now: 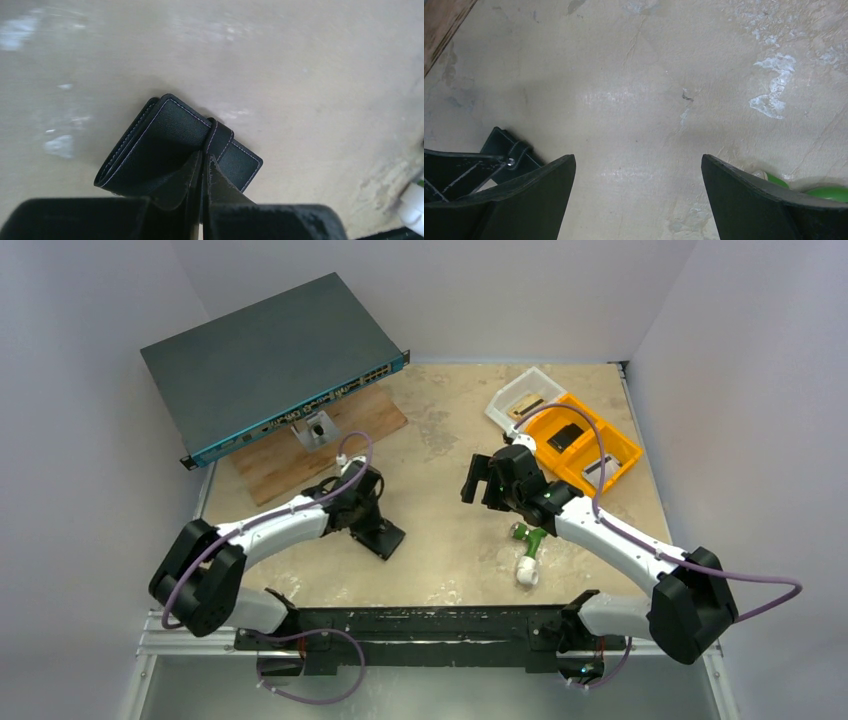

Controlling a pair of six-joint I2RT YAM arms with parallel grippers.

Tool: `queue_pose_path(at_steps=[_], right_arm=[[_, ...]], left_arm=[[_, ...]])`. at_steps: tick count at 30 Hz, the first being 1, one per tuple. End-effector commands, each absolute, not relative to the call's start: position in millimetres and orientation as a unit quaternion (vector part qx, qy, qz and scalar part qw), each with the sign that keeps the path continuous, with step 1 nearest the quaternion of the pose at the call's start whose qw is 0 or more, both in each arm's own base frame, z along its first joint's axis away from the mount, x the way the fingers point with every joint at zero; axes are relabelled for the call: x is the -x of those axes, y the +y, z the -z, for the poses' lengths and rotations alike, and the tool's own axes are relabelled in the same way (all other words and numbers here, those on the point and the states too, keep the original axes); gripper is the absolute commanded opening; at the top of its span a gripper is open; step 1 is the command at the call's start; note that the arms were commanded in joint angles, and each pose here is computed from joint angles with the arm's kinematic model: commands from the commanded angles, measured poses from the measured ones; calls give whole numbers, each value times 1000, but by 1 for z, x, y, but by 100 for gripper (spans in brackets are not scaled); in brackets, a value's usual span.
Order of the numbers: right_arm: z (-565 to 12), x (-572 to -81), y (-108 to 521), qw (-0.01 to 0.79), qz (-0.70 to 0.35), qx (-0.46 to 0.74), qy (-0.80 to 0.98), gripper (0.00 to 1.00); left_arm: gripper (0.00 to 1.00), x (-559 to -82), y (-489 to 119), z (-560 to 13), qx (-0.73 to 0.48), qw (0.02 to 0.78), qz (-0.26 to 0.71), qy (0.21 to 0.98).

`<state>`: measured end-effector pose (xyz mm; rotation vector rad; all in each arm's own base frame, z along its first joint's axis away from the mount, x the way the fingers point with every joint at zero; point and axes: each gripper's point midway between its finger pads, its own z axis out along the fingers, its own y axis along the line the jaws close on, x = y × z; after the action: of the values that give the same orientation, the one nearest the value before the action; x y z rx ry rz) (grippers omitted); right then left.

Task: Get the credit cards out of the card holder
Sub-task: Move the card holder to the center of the board, then open the card holder at the center of the board.

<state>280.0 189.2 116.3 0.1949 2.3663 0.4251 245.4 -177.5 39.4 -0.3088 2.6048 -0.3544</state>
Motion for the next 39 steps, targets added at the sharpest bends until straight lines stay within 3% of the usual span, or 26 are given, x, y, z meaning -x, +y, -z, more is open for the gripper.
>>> queue_pose_path(at_steps=[1,8,13,14,19,22,23,28,30,32,39], right_arm=[[-119,-280,189,364,-166,-73,914,99],[-113,-272,190,355,-178,-67,915,99],[-107,-266,190,348,-185,-61,917,99],[-106,-264,191,346,-187,-58,917,98],[-102,-259,199,344,-180,-29,921,96],[-99,-255,205,343,-170,-14,924,94],[-98,-253,209,342,-169,-7,925,93],[-98,-247,235,342,-168,31,924,80],[-96,-246,245,338,-167,44,925,70],[-92,-246,253,335,-161,55,927,62],[-83,-243,284,325,-144,100,929,53]], left_arm=[[0,-248,-239,-59,48,229,209,949],[0,-239,-307,-67,-52,187,291,937],[0,-236,-319,-72,-98,173,306,931],[2,-236,-319,-72,-103,172,304,931],[30,-236,-312,-85,-102,184,296,932],[35,-237,-298,-93,-78,196,277,938],[34,-236,-290,-94,-65,197,265,942],[10,-232,-241,-84,13,200,210,957],[5,-231,-225,-78,36,200,201,958],[1,-230,-213,-70,57,196,196,959],[0,-227,-219,-57,83,174,230,954]])
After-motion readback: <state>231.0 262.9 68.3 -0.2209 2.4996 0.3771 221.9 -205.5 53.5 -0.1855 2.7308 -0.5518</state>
